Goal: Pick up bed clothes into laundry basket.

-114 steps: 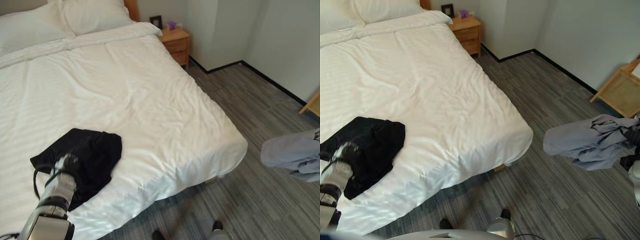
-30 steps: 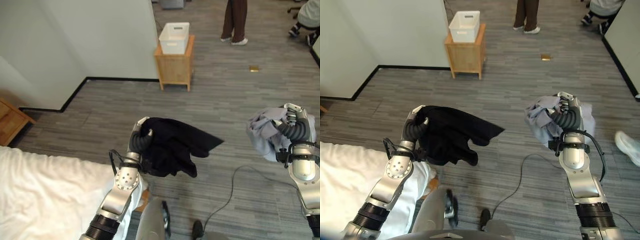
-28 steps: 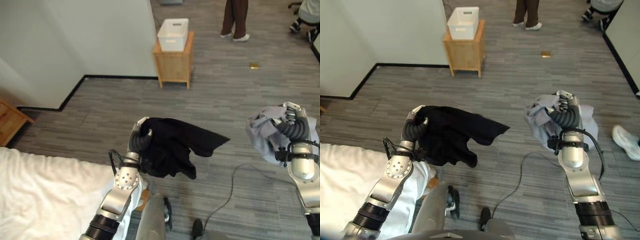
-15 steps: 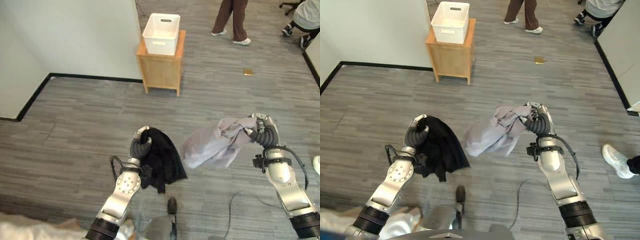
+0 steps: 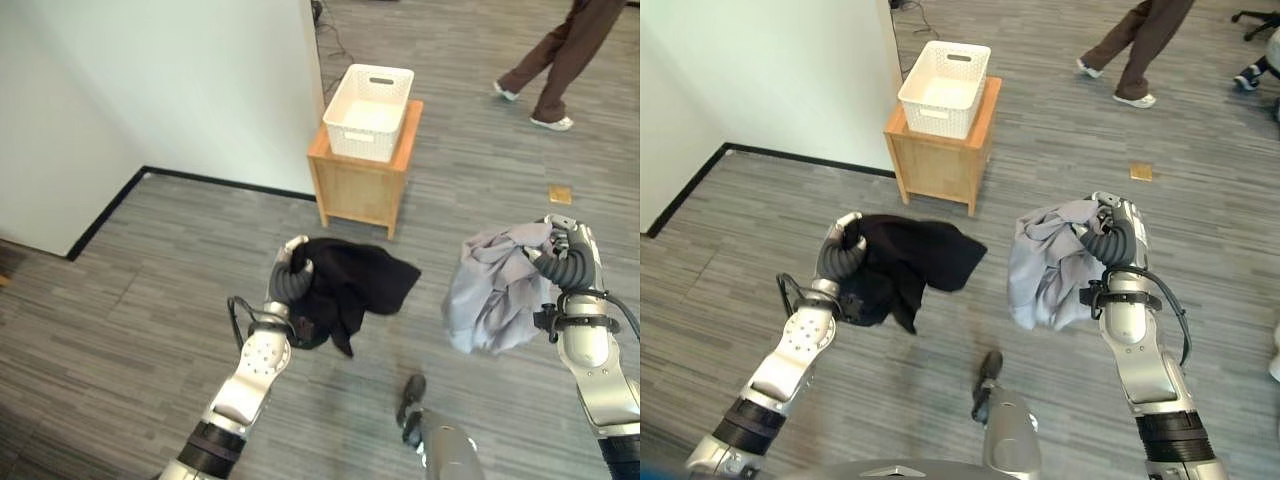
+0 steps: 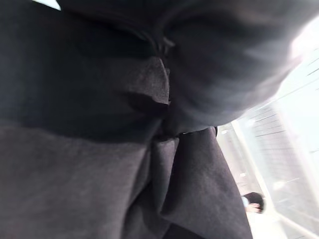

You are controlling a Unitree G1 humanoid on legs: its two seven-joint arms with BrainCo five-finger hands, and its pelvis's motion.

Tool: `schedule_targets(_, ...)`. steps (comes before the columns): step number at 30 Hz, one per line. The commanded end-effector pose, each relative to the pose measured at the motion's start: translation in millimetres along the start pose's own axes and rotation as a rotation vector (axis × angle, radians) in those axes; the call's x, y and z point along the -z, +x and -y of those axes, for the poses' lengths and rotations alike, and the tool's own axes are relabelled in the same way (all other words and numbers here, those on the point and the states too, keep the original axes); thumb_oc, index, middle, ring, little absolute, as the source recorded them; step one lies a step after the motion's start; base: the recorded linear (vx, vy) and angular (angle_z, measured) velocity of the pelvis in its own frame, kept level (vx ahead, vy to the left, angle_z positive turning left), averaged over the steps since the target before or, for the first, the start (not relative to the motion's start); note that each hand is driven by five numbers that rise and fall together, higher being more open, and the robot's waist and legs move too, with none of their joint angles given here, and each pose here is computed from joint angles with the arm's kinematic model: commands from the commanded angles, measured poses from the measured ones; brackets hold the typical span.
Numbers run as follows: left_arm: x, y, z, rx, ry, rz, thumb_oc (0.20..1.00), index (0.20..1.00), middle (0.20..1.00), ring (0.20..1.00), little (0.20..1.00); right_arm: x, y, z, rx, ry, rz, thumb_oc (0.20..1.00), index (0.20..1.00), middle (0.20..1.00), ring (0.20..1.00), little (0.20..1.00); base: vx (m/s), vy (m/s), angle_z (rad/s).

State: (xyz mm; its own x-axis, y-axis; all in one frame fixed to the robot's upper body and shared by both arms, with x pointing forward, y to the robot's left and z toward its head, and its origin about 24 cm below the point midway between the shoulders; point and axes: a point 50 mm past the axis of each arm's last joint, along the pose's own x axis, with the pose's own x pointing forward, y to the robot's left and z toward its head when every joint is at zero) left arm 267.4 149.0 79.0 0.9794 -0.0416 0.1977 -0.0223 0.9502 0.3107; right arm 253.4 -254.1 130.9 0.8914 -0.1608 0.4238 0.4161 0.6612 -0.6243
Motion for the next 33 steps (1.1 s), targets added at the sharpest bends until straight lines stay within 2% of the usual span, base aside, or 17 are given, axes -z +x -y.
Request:
schedule_targets(1, -42.0, 15.2, -4.3, -0.015, -0.031, 0.232, 0.200, 0.200, 0.200, 0.200, 0.200, -23.6, 13.5, 25.4, 0.157, -0.012, 0.140, 0.200, 0.200, 0.200, 0.200, 0.200, 0.24, -0.092, 0.32)
schedule_targets(6, -42.6, 10.5, -9.4, -0.053, -0.109, 0.226, 0.200, 0.200, 0.200, 0.200, 0.200, -49.0, 37.3, 43.6, 0.248, -0.051, 0.266, 0.200, 0.200, 0.200, 0.200, 0.200, 0.42, -0.197, -0.26)
schedule_targets(12, -26.0, -0.4, -11.9, -0.066, -0.130, 0.151, 0.200, 0.200, 0.200, 0.200, 0.200, -71.7, 65.7, 48.4, 0.231, -0.076, 0.363, 0.200, 0.200, 0.200, 0.200, 0.200, 0.38, 0.133, -0.81)
schedule_targets(17, -26.6, -2.8, -9.3, -0.049, -0.138, 0.154, 0.200, 0.200, 0.200, 0.200, 0.200, -87.2, 84.7, 60.7, 0.276, -0.105, 0.412, 0.200, 0.200, 0.200, 0.200, 0.200, 0.40, 0.048, -0.13)
schedule_targets(21, -20.3, -8.9, -6.5, -0.023, -0.142, 0.119, 0.200, 0.200, 0.200, 0.200, 0.200, -75.6, 91.7, 61.2, 0.260, -0.204, 0.352, 0.200, 0.200, 0.200, 0.200, 0.200, 0.45, 0.015, 0.01)
schedule_targets(26, -22.6, 0.4, -2.4, -0.004, -0.100, 0.123, 0.200, 0.200, 0.200, 0.200, 0.200, -67.2, 101.5, 74.4, 0.323, -0.302, 0.293, 0.200, 0.200, 0.200, 0.200, 0.200, 0.31, 0.114, 0.11)
schedule_targets(33, -34.1, 9.5, 1.1, 0.018, -0.088, 0.185, 0.200, 0.200, 0.200, 0.200, 0.200, -69.1, 104.7, 86.7, 0.368, -0.314, 0.279, 0.200, 0.200, 0.200, 0.200, 0.200, 0.24, -0.035, 0.31)
